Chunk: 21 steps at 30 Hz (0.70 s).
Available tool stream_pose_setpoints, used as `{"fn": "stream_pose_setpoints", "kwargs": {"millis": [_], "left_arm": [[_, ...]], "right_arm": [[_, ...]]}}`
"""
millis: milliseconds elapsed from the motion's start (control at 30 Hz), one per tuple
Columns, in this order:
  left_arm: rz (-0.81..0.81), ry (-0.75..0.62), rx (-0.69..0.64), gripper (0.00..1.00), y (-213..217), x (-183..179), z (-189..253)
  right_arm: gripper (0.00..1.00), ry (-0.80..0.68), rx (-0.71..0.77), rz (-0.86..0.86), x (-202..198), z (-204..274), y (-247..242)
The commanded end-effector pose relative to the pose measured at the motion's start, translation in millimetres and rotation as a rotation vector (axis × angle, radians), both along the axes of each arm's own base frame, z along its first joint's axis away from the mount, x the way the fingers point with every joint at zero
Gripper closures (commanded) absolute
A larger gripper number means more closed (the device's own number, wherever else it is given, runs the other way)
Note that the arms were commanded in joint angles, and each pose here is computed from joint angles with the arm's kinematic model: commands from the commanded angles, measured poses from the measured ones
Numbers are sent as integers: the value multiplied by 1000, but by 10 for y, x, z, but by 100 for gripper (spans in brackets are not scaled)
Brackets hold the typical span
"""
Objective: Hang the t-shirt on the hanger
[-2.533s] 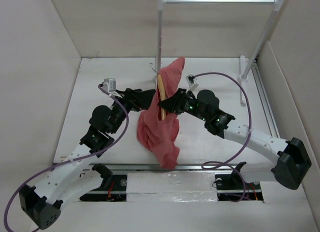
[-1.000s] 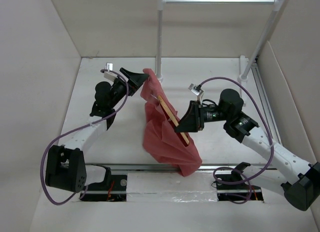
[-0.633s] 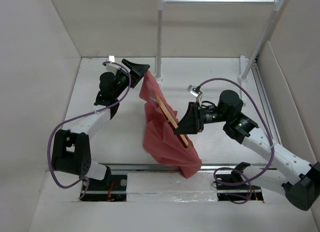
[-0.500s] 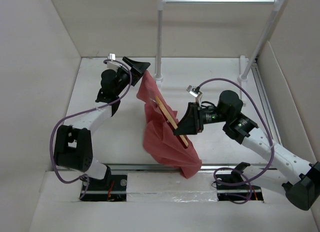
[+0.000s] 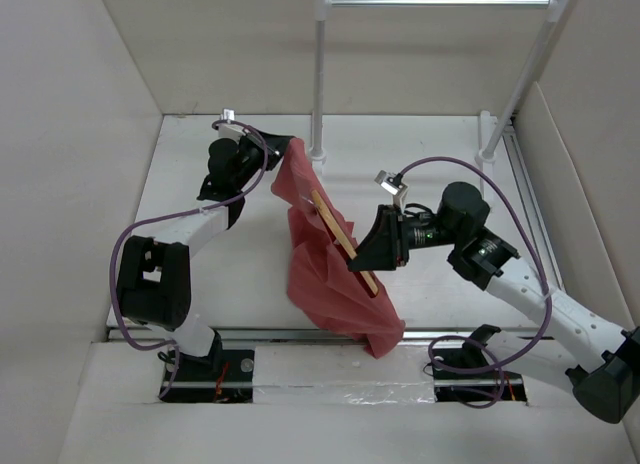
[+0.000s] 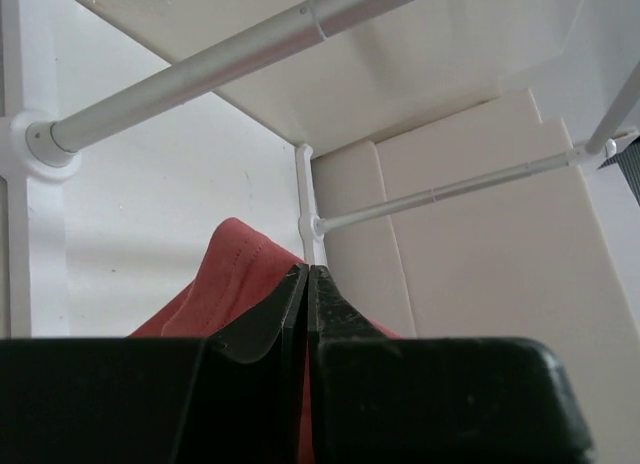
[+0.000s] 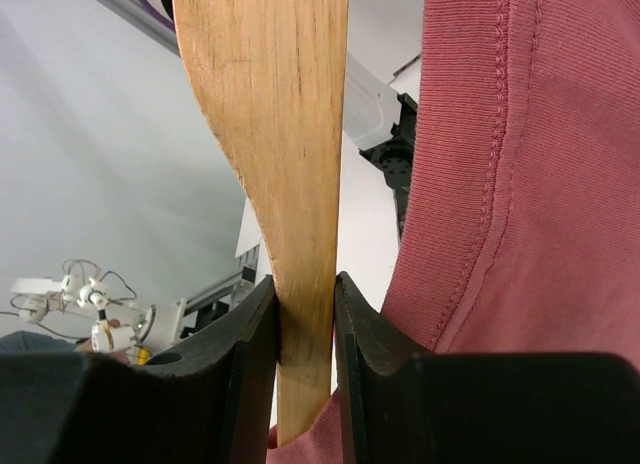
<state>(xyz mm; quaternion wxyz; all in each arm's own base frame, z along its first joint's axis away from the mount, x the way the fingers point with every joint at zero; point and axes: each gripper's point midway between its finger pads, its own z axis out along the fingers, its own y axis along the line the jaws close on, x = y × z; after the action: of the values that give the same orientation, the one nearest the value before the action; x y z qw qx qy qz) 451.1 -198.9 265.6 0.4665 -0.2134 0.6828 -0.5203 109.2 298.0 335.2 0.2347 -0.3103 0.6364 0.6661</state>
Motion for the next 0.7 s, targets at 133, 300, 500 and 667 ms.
{"fn": "stream_pose_setpoints", "kwargs": {"millis": [133, 300, 500, 667], "left_arm": [[135, -147, 31, 100, 375, 122, 516], [229, -188, 101, 100, 537, 172, 761], [222, -194, 145, 100, 572, -29, 786], [355, -213, 210, 100, 825, -61, 896]], "right_arm": [[100, -125, 112, 19, -180, 381, -99], [100, -102, 106, 17, -185, 348, -102], [100, -106, 112, -47, -54, 416, -127], [100, -129, 151, -63, -4, 645, -213]]}}
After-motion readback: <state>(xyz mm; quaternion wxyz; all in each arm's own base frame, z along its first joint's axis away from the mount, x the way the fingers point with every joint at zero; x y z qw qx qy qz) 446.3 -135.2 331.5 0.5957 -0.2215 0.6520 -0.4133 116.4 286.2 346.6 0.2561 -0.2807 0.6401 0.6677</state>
